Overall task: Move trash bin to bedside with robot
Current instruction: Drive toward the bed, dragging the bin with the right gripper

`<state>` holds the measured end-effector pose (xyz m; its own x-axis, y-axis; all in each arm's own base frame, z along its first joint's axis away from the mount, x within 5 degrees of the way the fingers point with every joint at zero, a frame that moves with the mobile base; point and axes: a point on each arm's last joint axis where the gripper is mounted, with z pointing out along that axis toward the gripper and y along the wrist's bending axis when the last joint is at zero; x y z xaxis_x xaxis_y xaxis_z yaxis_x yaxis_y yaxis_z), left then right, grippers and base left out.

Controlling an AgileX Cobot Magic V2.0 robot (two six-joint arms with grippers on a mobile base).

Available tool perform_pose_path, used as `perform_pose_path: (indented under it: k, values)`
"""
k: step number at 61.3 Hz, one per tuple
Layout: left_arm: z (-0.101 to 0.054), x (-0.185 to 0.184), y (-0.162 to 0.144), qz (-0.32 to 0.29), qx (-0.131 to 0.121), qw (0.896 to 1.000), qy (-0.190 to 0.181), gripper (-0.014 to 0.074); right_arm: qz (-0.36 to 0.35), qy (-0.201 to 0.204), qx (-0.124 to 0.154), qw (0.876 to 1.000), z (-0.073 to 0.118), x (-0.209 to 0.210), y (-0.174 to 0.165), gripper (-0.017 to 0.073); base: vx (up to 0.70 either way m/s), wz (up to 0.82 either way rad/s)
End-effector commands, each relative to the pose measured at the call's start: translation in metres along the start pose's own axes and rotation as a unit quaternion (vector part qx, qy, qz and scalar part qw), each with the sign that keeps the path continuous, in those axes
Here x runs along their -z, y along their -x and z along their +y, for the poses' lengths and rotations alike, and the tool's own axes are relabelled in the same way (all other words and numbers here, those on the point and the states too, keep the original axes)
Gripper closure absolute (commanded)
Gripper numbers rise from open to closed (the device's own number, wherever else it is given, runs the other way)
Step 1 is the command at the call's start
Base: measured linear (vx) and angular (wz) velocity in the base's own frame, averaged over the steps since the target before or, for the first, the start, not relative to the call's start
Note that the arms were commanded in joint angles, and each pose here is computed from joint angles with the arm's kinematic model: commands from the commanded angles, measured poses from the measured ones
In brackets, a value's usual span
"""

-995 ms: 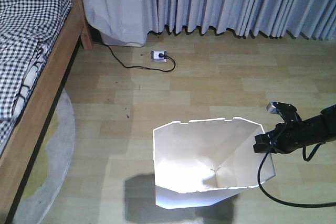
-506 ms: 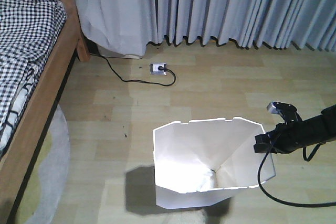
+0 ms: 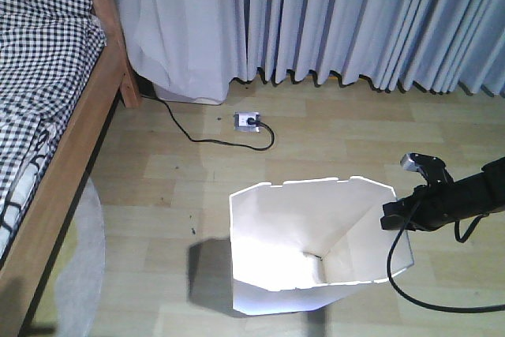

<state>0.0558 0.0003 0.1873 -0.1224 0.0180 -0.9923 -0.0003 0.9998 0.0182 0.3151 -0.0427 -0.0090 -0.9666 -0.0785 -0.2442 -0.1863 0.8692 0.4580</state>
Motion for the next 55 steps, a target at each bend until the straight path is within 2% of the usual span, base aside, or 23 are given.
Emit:
perform_pose_path:
  k: [1,55]
  values:
    - [-0.0003,-0.0002,0.0006,-0.032,0.002,0.999,-0.001,0.06,-0.047,0.091,-0.002,0.995,0.0235,0.0219,0.0189,0.0564,0.23,0.04]
    - [-0.0003,-0.0002,0.0006,-0.032,0.002,0.999,-0.001,0.06,-0.047,0.093,-0.002,0.995,0.0237,0.022,0.0189,0.0564,0.22,-0.04]
